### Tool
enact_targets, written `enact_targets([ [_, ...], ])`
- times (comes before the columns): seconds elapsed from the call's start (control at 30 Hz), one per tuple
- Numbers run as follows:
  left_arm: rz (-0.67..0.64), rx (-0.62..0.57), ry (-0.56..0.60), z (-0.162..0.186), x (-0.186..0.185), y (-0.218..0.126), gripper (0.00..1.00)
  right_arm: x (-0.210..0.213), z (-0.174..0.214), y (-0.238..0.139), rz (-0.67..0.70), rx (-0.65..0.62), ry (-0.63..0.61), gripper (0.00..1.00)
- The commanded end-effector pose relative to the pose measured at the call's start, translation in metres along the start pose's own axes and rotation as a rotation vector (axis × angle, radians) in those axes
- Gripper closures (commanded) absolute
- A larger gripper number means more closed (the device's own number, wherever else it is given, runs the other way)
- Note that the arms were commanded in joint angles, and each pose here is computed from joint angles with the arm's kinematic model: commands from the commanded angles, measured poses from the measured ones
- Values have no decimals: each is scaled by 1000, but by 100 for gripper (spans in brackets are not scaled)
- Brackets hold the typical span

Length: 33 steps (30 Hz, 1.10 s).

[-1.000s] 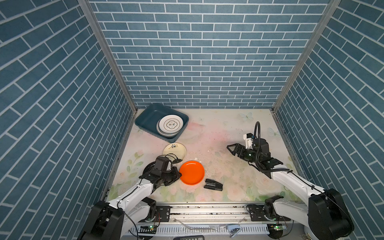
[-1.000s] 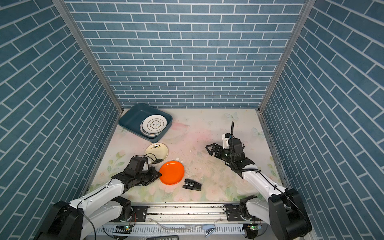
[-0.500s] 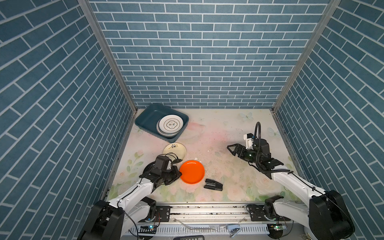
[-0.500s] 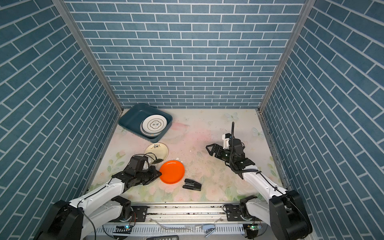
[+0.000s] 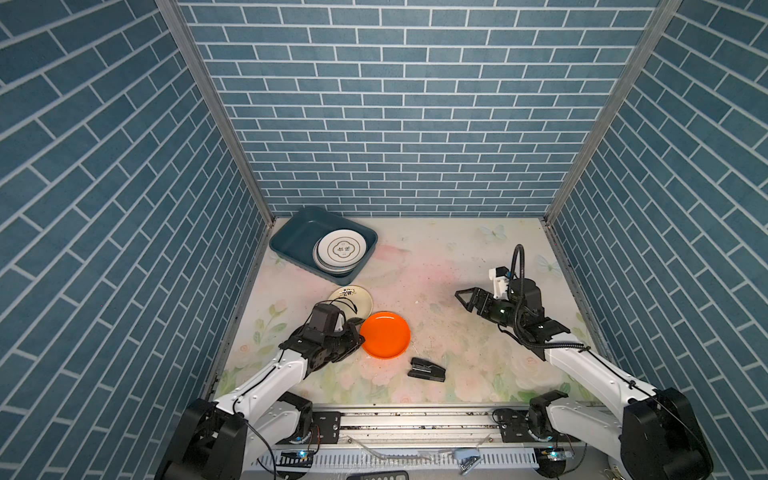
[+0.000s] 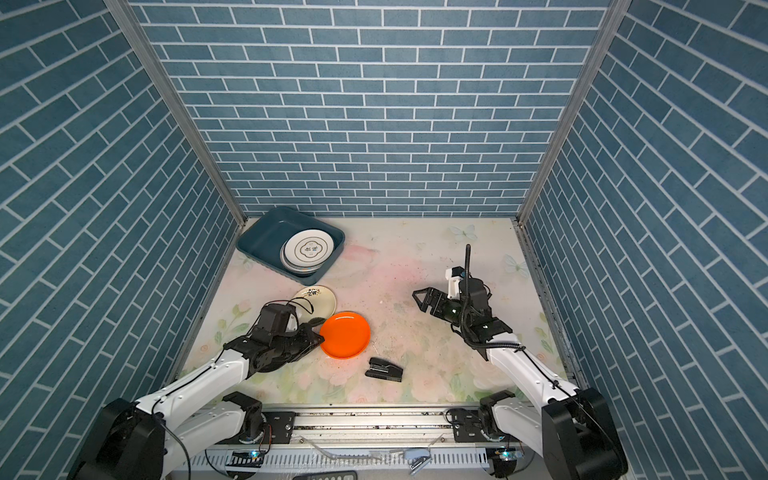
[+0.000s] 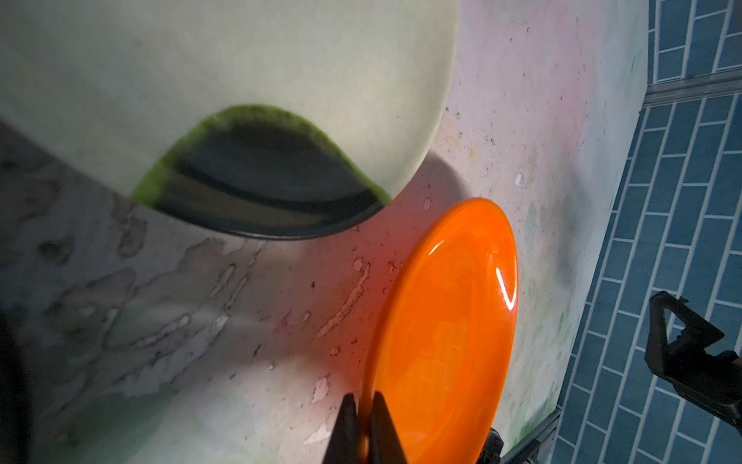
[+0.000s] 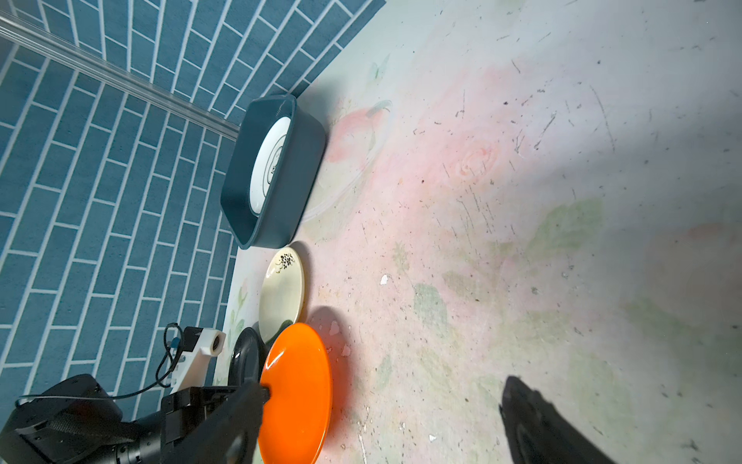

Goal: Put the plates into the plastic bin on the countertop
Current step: 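Lift the orange plate and carry it over the teal bin with the left gripper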

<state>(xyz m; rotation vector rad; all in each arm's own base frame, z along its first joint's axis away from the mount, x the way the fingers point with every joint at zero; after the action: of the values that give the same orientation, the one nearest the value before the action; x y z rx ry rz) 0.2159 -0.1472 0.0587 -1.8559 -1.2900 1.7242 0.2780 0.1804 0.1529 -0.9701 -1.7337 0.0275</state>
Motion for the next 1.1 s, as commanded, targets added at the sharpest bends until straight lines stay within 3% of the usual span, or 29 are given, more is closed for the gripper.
enact_targets([
  [0.0,17,-25,24,-15,-15,-3,100,-4,3,-5,17,-6,-29,7],
  [0.33,61,-105,45,-48,-42,-3,100,-4,3,-12,18,-33,-39,7],
  [0.77,121,-281,163,-129,-107,-11,100,-14,11,-15,32,-37,-39,7],
  [1.07,189,-363,156,-188,-134,-11,100,-21,15,-20,62,-37,-52,7],
])
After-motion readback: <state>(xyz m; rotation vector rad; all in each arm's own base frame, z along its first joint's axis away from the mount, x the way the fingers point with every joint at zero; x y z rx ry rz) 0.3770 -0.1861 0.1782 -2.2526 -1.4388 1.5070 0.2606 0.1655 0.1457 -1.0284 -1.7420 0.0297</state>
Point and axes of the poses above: each gripper's point midway between its finger pads, its own y axis out along the fingers, its own x axis along the line the jaws close on, z = x × y, the point moved 1 cm from there along -y, back along the fingers, and after that the axes turned 8 degrees about y, right-handed, at the moved point
